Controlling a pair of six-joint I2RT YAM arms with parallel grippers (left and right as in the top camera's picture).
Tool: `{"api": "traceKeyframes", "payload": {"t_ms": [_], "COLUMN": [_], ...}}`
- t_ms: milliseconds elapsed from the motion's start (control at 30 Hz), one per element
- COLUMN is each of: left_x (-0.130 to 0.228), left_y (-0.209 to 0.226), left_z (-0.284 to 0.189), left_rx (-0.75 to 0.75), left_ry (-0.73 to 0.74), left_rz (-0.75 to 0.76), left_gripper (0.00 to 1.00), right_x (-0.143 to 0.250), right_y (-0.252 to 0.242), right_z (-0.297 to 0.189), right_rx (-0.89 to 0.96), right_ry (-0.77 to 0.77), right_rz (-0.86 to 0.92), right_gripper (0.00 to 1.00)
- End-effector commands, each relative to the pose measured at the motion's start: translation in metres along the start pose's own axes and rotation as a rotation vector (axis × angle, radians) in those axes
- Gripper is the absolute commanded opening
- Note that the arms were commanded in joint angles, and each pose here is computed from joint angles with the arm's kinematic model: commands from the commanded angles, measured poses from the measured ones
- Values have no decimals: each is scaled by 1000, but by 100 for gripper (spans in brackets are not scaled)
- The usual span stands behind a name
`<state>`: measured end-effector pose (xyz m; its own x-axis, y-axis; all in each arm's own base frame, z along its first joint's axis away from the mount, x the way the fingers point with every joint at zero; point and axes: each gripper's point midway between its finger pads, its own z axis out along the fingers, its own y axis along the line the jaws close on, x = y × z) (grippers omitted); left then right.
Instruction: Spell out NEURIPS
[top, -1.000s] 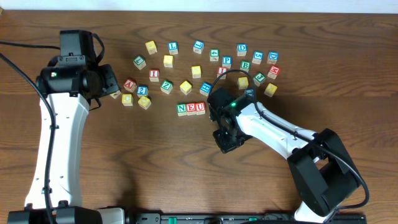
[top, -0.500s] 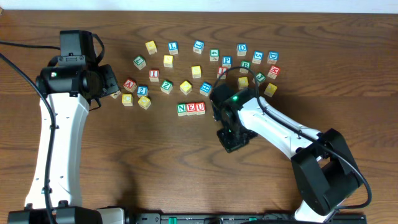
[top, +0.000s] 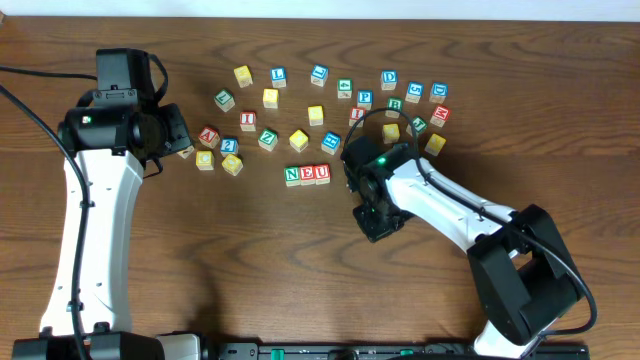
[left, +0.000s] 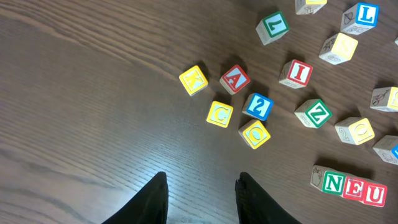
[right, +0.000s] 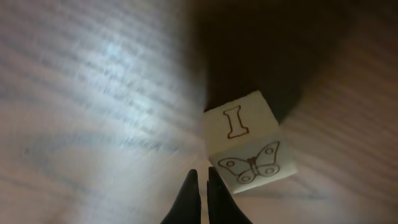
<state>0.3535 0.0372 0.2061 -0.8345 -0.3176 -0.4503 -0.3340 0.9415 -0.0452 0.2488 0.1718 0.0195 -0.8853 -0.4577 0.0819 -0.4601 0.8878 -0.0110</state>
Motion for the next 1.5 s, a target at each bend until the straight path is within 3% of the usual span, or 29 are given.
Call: {"api": "traceKeyframes", "payload": {"t_ms": [0,500,733,1067,1467], "left_x": [1,1,1,1,1], "left_y": [3,3,3,3,3], "left_z": [-2,-2,-2,-2,-2], "left_rx": [-10,-11,-11,-11,-11], "left_ry": [1,3,2,2,3], "left_rz": [19,19,19,19,19], "left_gripper": [36,36,35,36,35], "right_x": [-2,-37,-48,-28,-21], "right_y": [-16,-28,-18,-41,-39], "right_z": [4,1,-30,-31,-10], "right_rx": [45,7,-60,69,67], "right_ry": [-3,-139,-172,-143,-125], "right_rz": [15,123,156,230,228], "right_gripper": [1,1,1,1,1]}}
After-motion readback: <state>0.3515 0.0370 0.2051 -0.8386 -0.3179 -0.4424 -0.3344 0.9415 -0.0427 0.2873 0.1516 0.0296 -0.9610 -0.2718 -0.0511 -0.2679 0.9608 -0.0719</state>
